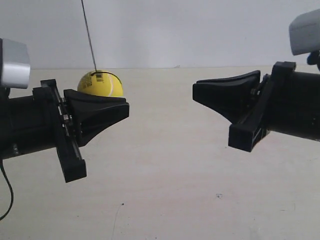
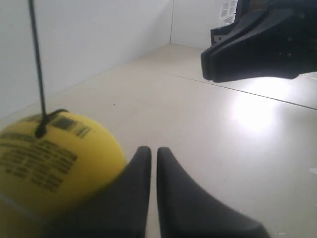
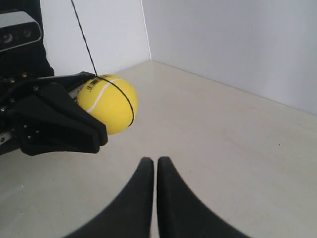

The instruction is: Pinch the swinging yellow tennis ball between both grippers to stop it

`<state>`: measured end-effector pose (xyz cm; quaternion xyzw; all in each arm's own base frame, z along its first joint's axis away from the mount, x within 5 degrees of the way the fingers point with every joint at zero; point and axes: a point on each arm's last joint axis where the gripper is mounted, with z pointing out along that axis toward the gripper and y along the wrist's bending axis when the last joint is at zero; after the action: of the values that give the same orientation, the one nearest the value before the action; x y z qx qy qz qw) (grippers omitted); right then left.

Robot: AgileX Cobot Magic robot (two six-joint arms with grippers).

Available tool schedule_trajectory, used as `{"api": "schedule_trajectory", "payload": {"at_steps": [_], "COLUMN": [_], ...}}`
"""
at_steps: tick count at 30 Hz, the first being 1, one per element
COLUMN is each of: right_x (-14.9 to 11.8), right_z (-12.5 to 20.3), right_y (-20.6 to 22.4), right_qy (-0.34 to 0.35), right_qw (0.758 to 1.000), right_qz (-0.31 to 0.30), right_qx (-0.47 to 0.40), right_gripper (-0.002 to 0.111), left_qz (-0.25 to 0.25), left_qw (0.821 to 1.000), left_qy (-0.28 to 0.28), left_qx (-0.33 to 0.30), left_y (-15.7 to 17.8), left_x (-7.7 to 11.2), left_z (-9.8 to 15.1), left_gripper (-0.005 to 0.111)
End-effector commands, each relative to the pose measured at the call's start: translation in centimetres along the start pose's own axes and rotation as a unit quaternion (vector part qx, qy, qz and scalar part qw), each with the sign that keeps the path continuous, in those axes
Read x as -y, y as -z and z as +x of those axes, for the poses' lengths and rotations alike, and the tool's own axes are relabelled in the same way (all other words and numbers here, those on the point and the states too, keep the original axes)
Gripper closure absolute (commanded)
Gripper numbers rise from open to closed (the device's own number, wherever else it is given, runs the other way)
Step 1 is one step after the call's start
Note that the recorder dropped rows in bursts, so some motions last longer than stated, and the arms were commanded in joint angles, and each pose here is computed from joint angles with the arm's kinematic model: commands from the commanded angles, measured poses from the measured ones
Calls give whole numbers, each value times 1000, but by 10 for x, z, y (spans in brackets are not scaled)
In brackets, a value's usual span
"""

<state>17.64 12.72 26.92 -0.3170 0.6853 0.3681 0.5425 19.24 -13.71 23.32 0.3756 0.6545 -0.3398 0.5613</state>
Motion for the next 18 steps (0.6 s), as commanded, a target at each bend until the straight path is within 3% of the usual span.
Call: {"api": "schedule_trajectory", "payload": {"at_steps": [1,7,13,18], "right_x": [5,6,5,4], "right_z": [1,-1,-1,1], "right_y": [-8,-11,-10,-10], "right_qy": [0,2,1,8], "right_qw": [1000,1000,1000,1000], "right_qz": [-6,-12,-15,-20], "right_qx": [-7,-5,-5,-14], "right_gripper": [108,108,108,108], "left_qz": [3,14,54,8], "left_qw": [1000,1000,998,999], "left_qy": [-3,2,0,-18], "left_qx": [0,-8,-20,-43], "left_y": [-2,-1,-4,-3], "left_x": [1,3,14,7], "left_z": [-1,0,2,3], "left_gripper": [102,102,102,102]}}
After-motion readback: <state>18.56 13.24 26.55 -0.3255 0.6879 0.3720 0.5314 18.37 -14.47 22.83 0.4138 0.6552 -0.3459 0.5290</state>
